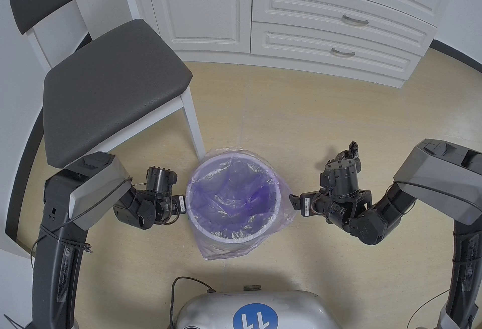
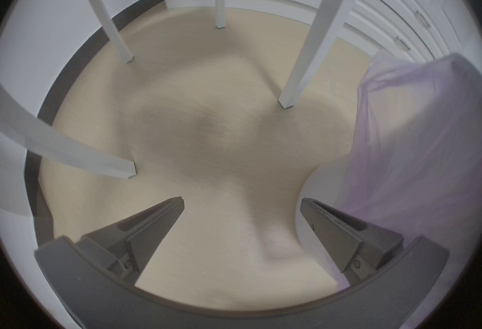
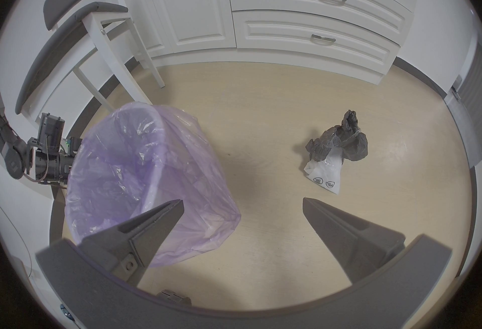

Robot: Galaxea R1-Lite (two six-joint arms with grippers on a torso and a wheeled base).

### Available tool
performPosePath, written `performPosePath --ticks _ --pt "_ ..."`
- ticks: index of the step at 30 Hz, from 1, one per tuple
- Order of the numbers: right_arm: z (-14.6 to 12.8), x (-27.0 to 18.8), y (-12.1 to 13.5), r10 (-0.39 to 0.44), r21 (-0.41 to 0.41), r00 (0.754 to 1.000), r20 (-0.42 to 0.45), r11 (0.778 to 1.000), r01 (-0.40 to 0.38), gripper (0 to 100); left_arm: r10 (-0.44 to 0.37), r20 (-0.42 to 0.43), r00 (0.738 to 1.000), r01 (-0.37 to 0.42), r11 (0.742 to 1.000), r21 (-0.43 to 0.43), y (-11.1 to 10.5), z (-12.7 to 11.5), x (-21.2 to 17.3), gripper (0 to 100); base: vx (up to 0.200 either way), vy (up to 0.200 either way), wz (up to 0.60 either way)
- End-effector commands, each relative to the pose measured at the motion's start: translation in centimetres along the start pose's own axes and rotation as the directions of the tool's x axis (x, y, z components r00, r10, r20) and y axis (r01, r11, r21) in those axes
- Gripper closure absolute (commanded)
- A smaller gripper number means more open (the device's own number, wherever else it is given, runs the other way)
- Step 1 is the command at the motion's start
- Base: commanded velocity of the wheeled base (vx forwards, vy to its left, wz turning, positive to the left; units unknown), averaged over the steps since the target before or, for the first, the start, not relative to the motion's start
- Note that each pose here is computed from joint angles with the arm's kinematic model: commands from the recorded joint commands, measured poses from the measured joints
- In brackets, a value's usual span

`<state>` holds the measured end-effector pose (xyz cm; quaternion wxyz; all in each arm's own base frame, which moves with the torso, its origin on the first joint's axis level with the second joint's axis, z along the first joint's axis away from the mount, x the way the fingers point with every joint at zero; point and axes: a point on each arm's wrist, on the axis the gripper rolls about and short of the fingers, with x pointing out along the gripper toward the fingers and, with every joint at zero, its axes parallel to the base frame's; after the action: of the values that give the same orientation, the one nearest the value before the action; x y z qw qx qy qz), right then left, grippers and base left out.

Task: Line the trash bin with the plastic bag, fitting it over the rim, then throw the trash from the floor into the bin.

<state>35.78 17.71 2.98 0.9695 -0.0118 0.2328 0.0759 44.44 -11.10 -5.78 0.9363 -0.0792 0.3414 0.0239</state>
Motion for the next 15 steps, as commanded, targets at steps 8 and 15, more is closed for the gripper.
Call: performPosePath --ticks 8,15 --pt "-0.4 0.2 0.0 -0.002 -0.007 1.000 -0.013 1.000 0.002 0 0.078 0.029 0.997 -0.080 0.991 0.111 -0.1 0.3 1.8 0 0.000 0.000 0.00" --pt "0.4 -0.6 0.0 0.003 -0.001 1.000 0.009 1.000 -0.003 0 0.084 0.042 0.996 -0.087 0.992 0.093 1.2 2.1 -1.3 0 0.000 0.000 0.00"
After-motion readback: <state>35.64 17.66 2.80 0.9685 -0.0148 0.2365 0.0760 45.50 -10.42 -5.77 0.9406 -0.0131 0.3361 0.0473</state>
